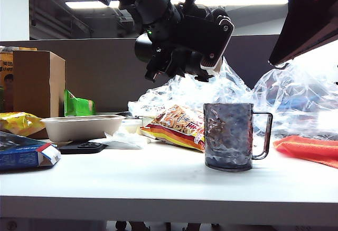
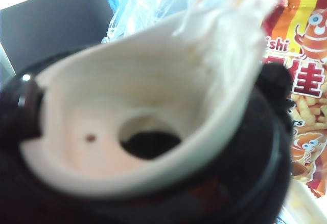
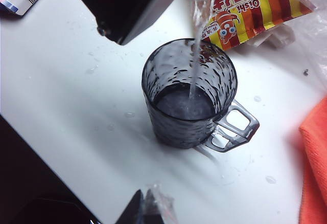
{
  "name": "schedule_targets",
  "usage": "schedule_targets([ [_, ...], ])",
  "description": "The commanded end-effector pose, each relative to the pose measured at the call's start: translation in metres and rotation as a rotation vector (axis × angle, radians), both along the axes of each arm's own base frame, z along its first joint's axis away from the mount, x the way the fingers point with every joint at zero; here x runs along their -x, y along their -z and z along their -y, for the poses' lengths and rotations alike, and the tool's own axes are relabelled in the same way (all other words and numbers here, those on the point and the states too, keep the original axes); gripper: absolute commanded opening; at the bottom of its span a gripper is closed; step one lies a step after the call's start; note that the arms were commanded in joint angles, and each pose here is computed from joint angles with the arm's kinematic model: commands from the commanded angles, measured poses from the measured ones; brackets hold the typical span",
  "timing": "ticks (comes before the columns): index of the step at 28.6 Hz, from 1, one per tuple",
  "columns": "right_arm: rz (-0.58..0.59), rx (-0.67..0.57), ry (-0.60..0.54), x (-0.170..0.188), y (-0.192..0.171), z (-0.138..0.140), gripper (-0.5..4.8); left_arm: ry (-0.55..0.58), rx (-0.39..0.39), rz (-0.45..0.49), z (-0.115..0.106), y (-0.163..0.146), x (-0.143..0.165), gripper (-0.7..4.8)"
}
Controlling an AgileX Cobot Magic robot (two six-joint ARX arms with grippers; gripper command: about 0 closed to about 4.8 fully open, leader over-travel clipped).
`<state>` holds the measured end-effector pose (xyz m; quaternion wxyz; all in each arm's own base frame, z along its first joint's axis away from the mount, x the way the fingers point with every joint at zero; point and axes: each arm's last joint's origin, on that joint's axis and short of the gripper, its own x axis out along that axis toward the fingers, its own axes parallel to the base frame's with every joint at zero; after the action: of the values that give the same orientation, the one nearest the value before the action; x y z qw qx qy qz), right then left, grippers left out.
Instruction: Pick up the black thermos, pour some water into the cup, then place the black thermos back on the table.
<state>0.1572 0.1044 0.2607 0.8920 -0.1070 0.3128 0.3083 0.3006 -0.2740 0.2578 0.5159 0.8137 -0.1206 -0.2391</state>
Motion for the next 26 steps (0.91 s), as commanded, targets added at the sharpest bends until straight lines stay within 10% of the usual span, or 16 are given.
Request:
schedule_targets([
  [1, 0.012, -0.009, -0.002, 0.0001, -0.0017, -0.0002, -0.05, 0.013, 0.051, 0.092, 0.0011, -0.0181, -0.0005, -0.06],
  [26, 0.008, -0.014, -0.009, 0.0002, -0.0017, -0.0004, -0.05, 0.039, 0.043, 0.131, 0.0007, -0.0275, 0.0010, -0.06],
])
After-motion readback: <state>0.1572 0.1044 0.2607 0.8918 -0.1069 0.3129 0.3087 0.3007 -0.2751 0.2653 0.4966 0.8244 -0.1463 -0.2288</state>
